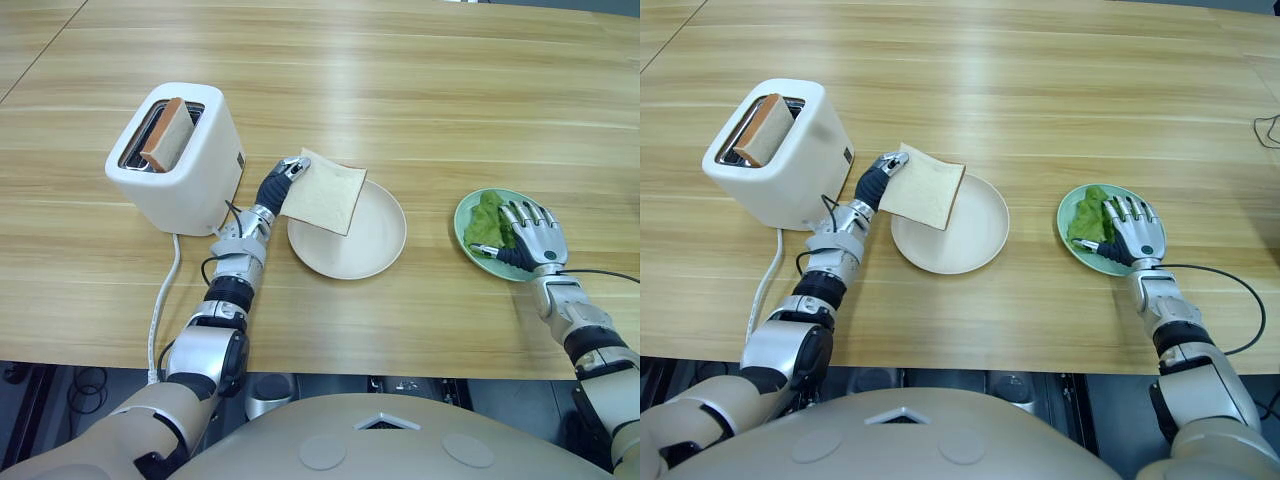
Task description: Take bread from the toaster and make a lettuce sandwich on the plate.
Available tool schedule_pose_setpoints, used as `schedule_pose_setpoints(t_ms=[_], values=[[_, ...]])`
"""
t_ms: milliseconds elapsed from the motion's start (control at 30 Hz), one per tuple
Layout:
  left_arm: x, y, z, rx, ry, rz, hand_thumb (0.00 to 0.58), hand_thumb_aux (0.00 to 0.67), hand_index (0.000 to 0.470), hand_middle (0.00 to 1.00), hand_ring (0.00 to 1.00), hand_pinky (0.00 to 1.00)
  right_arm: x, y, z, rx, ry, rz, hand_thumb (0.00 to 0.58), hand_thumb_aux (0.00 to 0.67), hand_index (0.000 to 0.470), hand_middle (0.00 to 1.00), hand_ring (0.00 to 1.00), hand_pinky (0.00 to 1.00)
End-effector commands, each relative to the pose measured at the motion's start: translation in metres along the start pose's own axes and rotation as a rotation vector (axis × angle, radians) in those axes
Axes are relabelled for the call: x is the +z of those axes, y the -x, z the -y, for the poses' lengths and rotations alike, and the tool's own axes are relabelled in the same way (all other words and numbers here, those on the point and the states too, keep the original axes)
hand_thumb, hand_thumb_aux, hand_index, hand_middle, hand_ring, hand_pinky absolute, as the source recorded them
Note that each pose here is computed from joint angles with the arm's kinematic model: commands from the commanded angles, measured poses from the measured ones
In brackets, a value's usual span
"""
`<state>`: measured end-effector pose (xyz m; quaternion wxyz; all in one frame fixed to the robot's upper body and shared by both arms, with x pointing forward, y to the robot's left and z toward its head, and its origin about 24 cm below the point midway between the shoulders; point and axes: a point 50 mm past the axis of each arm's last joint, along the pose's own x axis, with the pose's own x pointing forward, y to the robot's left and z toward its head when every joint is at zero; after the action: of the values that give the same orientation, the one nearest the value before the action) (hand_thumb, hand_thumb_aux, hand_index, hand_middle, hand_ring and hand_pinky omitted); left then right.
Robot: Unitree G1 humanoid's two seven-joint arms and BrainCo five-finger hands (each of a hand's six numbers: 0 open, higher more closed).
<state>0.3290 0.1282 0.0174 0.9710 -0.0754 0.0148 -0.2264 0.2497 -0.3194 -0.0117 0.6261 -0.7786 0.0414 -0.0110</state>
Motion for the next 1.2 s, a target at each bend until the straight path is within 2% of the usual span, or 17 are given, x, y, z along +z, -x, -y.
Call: schedule_pose_setpoints(t_ms=[33,67,100,133,167,233,300,367,400,600,933,967,1000,1033,1067,1100,1200], values=[[-0.017,-0.001,0.009,-0.037,-0.014,-0.092,0.580,0.670,0.460,1.00,1.00,1.00,0.003,0.003,-0.009,0.044,0.023,0.002,0.337,0.236,0.162,0.00,0.00,0.00],[-0.020,-0.001,0.012,-0.049,-0.023,-0.106,0.580,0.670,0.460,1.00,1.00,1.00,0.003,0.003,-0.009,0.045,0.024,0.003,0.337,0.236,0.162,0.00,0.00,0.00],[-0.023,-0.001,0.014,-0.057,-0.035,-0.117,0.580,0.670,0.460,1.00,1.00,1.00,0.003,0.003,-0.010,0.045,0.023,0.005,0.472,0.381,0.262,0.00,0.00,0.00],[-0.025,-0.001,0.016,-0.062,-0.047,-0.125,0.580,0.670,0.460,1.00,1.00,1.00,0.004,0.003,-0.010,0.042,0.022,0.006,0.472,0.381,0.262,0.00,0.00,0.00],[-0.026,-0.001,0.018,-0.066,-0.054,-0.128,0.580,0.670,0.460,1.00,1.00,1.00,0.004,0.004,-0.010,0.036,0.021,0.006,0.519,0.452,0.310,0.00,0.00,0.00],[-0.027,0.000,0.019,-0.067,-0.055,-0.123,0.580,0.654,0.449,1.00,1.00,1.00,0.004,0.003,-0.006,0.001,0.011,0.007,0.517,0.449,0.308,0.00,0.00,0.00],[-0.028,0.001,0.021,-0.072,-0.060,-0.115,0.576,0.617,0.424,1.00,1.00,1.00,0.004,0.002,-0.002,-0.029,0.001,0.011,0.569,0.578,0.397,0.00,0.00,0.00],[-0.028,0.001,0.023,-0.076,-0.078,-0.109,0.575,0.610,0.419,1.00,1.00,1.00,0.004,0.001,0.001,-0.054,-0.004,0.015,0.574,0.604,0.415,0.00,0.00,0.00],[-0.028,0.001,0.023,-0.078,-0.087,-0.105,0.564,0.557,0.382,1.00,1.00,1.00,0.004,0.001,0.003,-0.067,-0.008,0.015,0.580,0.670,0.460,0.00,0.00,0.00],[-0.027,0.002,0.023,-0.079,-0.117,-0.097,0.493,0.410,0.281,0.96,0.96,0.96,0.004,0.003,0.010,-0.128,-0.043,0.014,0.580,0.670,0.460,0.00,0.00,0.00],[-0.026,0.006,0.019,-0.071,-0.168,-0.088,0.452,0.355,0.244,0.92,0.92,0.92,-0.011,0.009,0.019,-0.175,-0.084,-0.041,0.580,0.670,0.460,0.00,0.00,0.00],[-0.025,0.006,0.019,-0.071,-0.185,-0.086,0.120,0.074,0.051,0.87,0.87,0.87,-0.016,0.011,0.019,-0.172,-0.081,-0.055,0.580,0.670,0.460,0.00,0.00,0.00],[-0.024,0.006,0.019,-0.071,-0.202,-0.083,0.120,0.074,0.051,0.87,0.87,0.87,-0.021,0.014,0.020,-0.170,-0.079,-0.072,0.580,0.670,0.460,0.00,0.00,0.00],[-0.023,0.007,0.018,-0.070,-0.225,-0.079,0.000,0.000,0.000,0.83,0.83,0.83,-0.027,0.017,0.021,-0.171,-0.078,-0.091,0.580,0.670,0.460,0.00,0.00,0.00],[-0.022,0.008,0.017,-0.070,-0.251,-0.074,0.000,0.000,0.000,0.78,0.78,0.78,-0.033,0.021,0.021,-0.168,-0.075,-0.106,0.566,0.568,0.390,0.00,0.00,0.00],[-0.020,0.008,0.016,-0.072,-0.276,-0.067,0.000,0.000,0.000,0.76,0.76,0.76,-0.039,0.024,0.021,-0.166,-0.077,-0.118,0.554,0.528,0.363,0.00,0.00,0.00],[-0.016,0.011,0.014,-0.070,-0.362,-0.042,0.000,0.000,0.000,0.61,0.61,0.61,-0.051,0.033,0.024,-0.161,-0.075,-0.140,0.549,0.515,0.354,0.00,0.00,0.00]])
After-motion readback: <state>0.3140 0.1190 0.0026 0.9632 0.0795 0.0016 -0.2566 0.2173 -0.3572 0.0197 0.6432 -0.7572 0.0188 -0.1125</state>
